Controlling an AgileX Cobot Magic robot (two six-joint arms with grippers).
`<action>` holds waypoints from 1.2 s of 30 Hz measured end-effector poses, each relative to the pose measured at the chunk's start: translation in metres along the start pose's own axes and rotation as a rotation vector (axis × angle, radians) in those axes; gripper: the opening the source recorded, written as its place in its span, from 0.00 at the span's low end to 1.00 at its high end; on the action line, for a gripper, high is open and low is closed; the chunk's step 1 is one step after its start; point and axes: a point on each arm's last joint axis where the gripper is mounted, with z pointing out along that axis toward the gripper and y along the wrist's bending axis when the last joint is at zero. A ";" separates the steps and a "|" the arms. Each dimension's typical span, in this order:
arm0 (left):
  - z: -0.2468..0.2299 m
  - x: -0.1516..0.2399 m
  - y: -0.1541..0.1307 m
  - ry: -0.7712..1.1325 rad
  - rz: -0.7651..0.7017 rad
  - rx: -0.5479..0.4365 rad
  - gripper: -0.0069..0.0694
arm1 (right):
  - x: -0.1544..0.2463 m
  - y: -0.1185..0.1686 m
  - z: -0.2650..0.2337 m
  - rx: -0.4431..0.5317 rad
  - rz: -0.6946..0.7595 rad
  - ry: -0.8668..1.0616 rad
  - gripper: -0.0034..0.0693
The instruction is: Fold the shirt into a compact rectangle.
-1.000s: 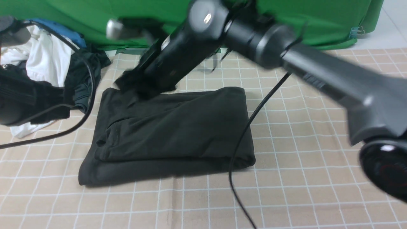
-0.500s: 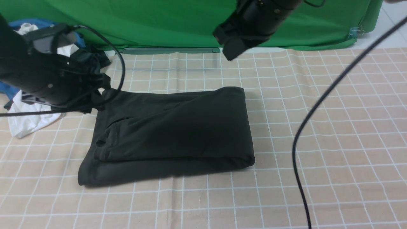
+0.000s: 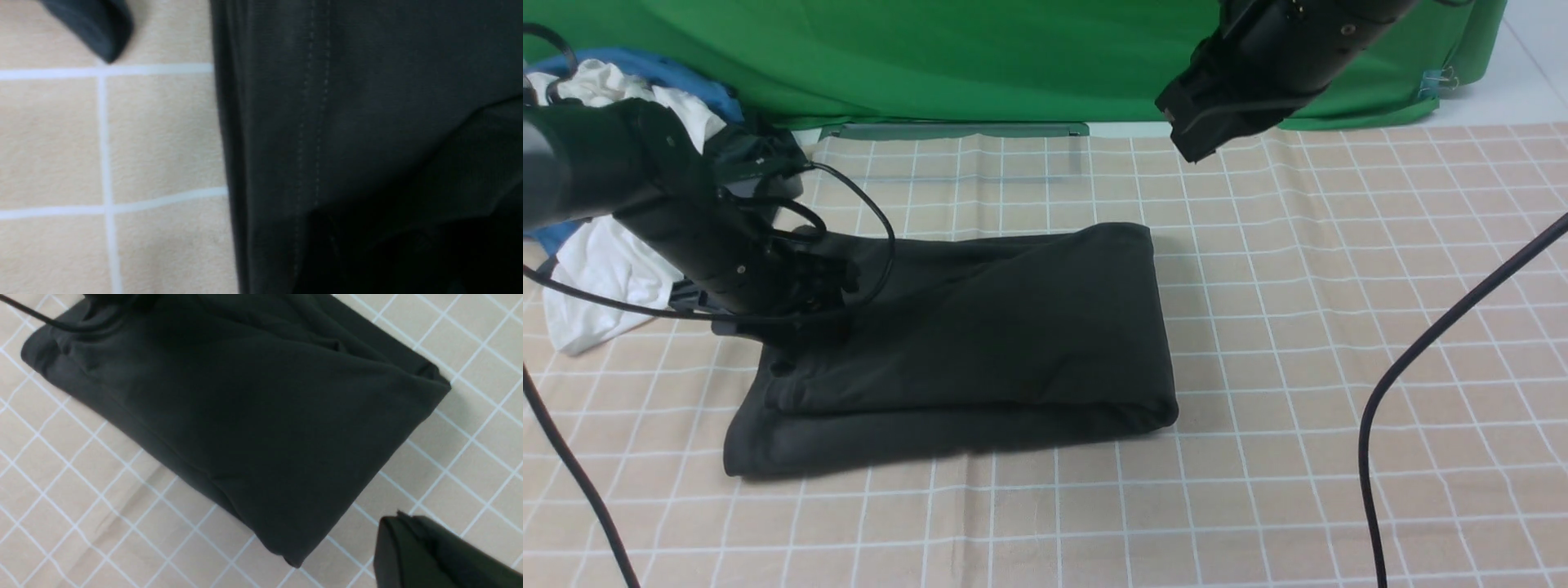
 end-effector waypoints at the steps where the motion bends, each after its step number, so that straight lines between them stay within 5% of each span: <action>1: 0.000 0.000 -0.001 0.002 0.007 0.009 0.58 | -0.001 0.000 0.000 0.001 0.000 -0.006 0.10; 9: -0.004 -0.002 -0.004 -0.014 0.045 0.028 0.16 | -0.002 0.000 0.000 0.004 0.000 -0.024 0.10; 20: -0.067 -0.006 0.013 -0.179 -0.039 -0.055 0.16 | -0.003 0.000 0.000 0.005 0.000 -0.031 0.10; 30: -0.066 -0.008 0.025 -0.202 -0.080 -0.066 0.16 | -0.003 -0.001 0.000 0.006 0.023 -0.036 0.10; 36: -0.064 -0.007 0.029 -0.179 -0.083 -0.098 0.31 | 0.001 0.000 0.000 -0.002 0.033 0.006 0.10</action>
